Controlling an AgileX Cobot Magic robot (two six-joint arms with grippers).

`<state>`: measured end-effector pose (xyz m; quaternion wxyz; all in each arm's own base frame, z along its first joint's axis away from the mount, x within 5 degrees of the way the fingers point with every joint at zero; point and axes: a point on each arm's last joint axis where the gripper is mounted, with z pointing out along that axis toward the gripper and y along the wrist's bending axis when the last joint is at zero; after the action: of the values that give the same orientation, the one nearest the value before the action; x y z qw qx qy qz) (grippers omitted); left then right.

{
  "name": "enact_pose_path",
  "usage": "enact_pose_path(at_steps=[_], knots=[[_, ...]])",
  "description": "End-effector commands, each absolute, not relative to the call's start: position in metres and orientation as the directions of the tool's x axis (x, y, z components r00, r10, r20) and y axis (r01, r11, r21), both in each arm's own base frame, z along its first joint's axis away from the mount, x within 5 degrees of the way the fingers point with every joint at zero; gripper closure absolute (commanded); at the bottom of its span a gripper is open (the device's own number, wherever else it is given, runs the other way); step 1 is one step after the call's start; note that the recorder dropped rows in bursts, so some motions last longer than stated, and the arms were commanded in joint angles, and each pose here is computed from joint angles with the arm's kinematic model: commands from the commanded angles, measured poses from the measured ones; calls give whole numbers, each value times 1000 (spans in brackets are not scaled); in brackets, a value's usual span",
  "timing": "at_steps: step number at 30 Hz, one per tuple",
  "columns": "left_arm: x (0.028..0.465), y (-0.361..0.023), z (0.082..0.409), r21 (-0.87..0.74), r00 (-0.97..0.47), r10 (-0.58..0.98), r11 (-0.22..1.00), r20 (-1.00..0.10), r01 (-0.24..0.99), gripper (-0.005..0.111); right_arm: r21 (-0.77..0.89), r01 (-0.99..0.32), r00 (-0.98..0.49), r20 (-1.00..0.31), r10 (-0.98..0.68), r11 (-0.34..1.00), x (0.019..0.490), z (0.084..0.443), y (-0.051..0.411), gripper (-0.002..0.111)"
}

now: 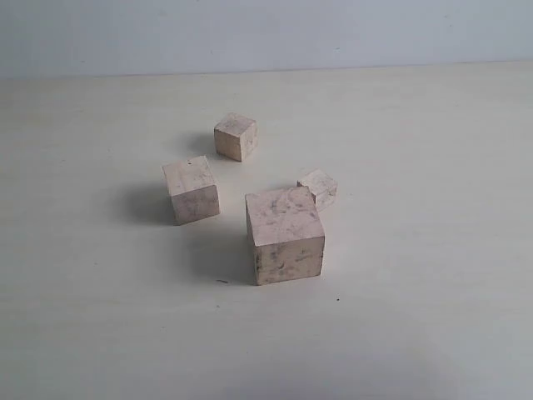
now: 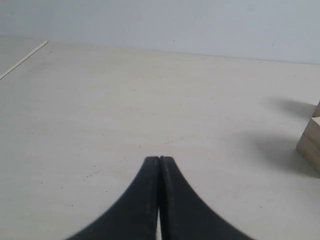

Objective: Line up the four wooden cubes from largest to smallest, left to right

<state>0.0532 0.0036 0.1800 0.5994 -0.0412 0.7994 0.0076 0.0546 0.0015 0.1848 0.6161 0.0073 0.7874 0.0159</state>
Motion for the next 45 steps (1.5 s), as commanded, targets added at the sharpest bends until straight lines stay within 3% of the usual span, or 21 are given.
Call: enact_pose_path(at_steps=[1, 10, 15, 20, 23, 34, 38, 45], knots=[[53, 3, 181, -42, -262, -60, 996, -963, -73, 107, 24, -3, -230, -973, 22, 1000, 55, 185, 1, 108], [53, 3, 181, -42, -262, -60, 996, -963, -73, 107, 22, -2, -208, -978, 21, 1000, 55, 187, 1, 108], [53, 3, 181, -42, -262, -60, 996, -963, -73, 107, 194, -2, -119, -974, 192, 981, 56, 195, 3, 108], [53, 3, 181, -42, -262, -60, 996, -963, -73, 107, 53, -11, -93, -994, 52, 999, 57, 197, 2, 108], [53, 3, 181, -42, -262, -60, 996, -963, -73, 107, 51, -8, -53, -997, 51, 999, 57, 201, 1, 108], [53, 3, 181, -42, -262, -60, 996, -963, -73, 107, 59, 18, 298, -953, 51, 998, 53, 233, -3, 108], [53, 3, 181, -42, -262, -60, 996, -963, -73, 107, 198, -28, 352, -915, 195, 980, 51, 237, -4, 108], [53, 3, 181, -42, -262, -60, 996, -963, -73, 107, 251, -88, 433, -862, 264, 964, 40, 306, -3, 108]])
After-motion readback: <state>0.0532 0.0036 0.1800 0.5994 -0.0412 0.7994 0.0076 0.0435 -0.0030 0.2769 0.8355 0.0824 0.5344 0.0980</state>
